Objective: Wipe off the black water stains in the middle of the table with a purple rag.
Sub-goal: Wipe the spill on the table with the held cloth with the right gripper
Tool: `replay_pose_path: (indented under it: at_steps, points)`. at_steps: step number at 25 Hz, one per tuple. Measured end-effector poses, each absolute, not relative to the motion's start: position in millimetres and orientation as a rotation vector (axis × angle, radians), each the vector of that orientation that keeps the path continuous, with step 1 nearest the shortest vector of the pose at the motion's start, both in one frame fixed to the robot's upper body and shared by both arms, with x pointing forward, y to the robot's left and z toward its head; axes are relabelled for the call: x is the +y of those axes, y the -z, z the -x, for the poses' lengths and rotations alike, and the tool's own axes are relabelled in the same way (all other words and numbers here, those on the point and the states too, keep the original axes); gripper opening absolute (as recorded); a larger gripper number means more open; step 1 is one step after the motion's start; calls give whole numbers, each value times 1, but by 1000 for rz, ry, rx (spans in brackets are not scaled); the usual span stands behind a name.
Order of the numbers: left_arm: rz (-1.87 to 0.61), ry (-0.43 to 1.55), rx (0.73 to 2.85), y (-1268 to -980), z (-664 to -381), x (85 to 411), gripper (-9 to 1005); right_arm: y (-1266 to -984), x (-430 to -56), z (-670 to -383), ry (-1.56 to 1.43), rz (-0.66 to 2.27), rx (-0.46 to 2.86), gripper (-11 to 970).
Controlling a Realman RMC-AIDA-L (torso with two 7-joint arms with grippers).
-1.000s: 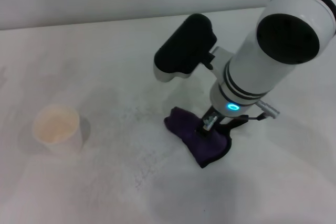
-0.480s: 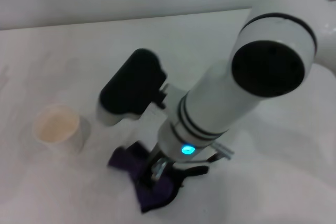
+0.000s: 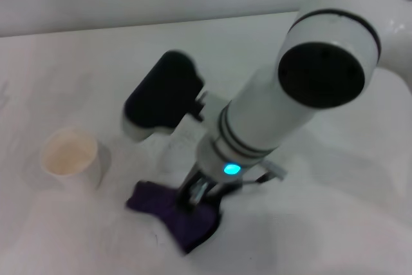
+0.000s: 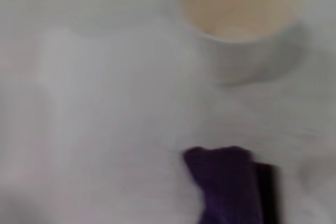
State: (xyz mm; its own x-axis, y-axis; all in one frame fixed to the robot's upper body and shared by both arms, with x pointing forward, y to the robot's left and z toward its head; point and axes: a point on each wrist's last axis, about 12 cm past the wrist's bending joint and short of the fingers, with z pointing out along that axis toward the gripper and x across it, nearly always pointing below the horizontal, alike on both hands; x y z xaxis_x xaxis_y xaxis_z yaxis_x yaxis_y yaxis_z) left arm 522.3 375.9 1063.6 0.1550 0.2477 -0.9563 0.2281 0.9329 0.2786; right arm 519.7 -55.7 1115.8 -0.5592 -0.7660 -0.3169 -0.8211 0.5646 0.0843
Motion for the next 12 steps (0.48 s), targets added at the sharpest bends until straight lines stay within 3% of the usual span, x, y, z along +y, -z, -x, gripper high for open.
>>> replay_pose_path:
  at_steps: [7,12]
  points:
    - [-396,-19,1438,-1062,-522,377,888,-1114,-100,-550,-72,1159,2655,43]
    - [-384,-37,1467,-1060,-524,379,887,-1114,-108,-550,-16,1143,2671,47]
